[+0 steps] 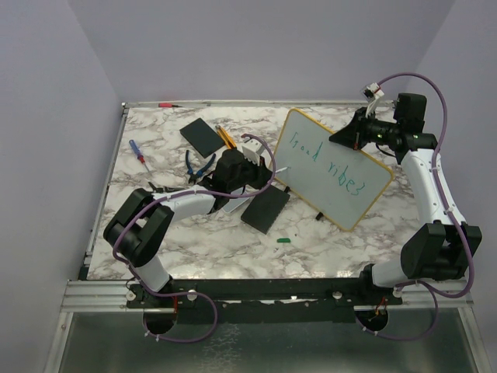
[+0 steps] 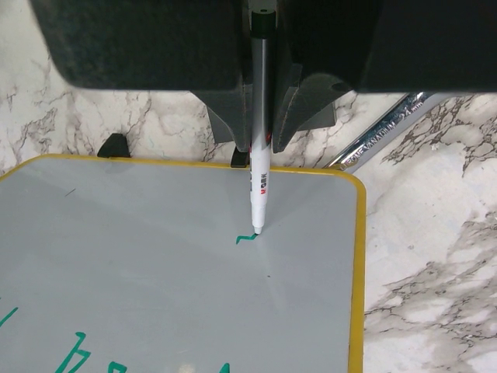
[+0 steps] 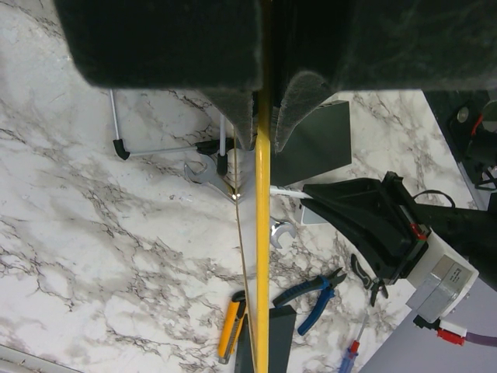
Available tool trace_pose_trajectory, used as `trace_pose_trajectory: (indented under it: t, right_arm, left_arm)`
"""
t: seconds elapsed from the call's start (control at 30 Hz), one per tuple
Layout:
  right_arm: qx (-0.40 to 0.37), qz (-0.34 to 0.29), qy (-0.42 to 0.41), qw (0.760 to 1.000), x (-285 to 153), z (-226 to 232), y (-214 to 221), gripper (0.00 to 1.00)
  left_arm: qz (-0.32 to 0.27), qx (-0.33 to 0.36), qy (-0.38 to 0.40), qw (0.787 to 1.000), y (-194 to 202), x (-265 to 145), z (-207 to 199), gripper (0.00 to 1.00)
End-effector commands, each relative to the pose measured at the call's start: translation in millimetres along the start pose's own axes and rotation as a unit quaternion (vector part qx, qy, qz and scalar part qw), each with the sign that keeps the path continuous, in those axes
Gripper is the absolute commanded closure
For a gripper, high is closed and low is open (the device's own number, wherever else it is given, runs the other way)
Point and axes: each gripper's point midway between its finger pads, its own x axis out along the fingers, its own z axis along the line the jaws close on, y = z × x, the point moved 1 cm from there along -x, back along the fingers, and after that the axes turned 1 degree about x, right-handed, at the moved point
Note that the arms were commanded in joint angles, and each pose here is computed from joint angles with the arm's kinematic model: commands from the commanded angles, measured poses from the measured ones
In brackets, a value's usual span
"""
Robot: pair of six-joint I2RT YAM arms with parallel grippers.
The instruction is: Write a sentence on the whiteboard
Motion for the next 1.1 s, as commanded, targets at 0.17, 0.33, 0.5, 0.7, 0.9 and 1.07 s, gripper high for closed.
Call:
trace_pose_trajectory:
  t: [0.17,0.33,0.5,0.7,0.9,1.07]
  right_arm:
    - [0.036,0.024,-0.018,0.999,4.3,7.2,18.5,0.99]
    - [0.037,0.024,-0.017,0.999,5.5,5.5,18.7,0.99]
    - [0.038,0.026,-0.017,0.999,4.8,6.0,18.1,0.99]
    - [0.037,0.025,-0.018,0.999,4.6,6.7,18.8,0.99]
    - [0.035,0.023,-0.019,0.999,4.0,8.0,18.1,0.99]
    - [0.034,0.022,-0.020,0.999,3.9,8.5,17.5,0.99]
  left_arm:
    - [-0.005,-0.005,-0.013,1.000,3.0,-0.9,5.8,1.00]
    - [-0.001,-0.002,-0.008,1.000,6.0,0.5,1.0,1.00]
    - [0.002,0.000,-0.004,1.000,8.7,2.6,-2.6,1.00]
    - [0.006,0.004,0.013,1.000,10.5,6.3,-14.5,1.00]
    - [0.014,0.005,-0.001,1.000,15.3,5.8,-9.6,1.00]
    - [0.023,0.010,-0.016,1.000,17.4,5.7,-4.0,1.00]
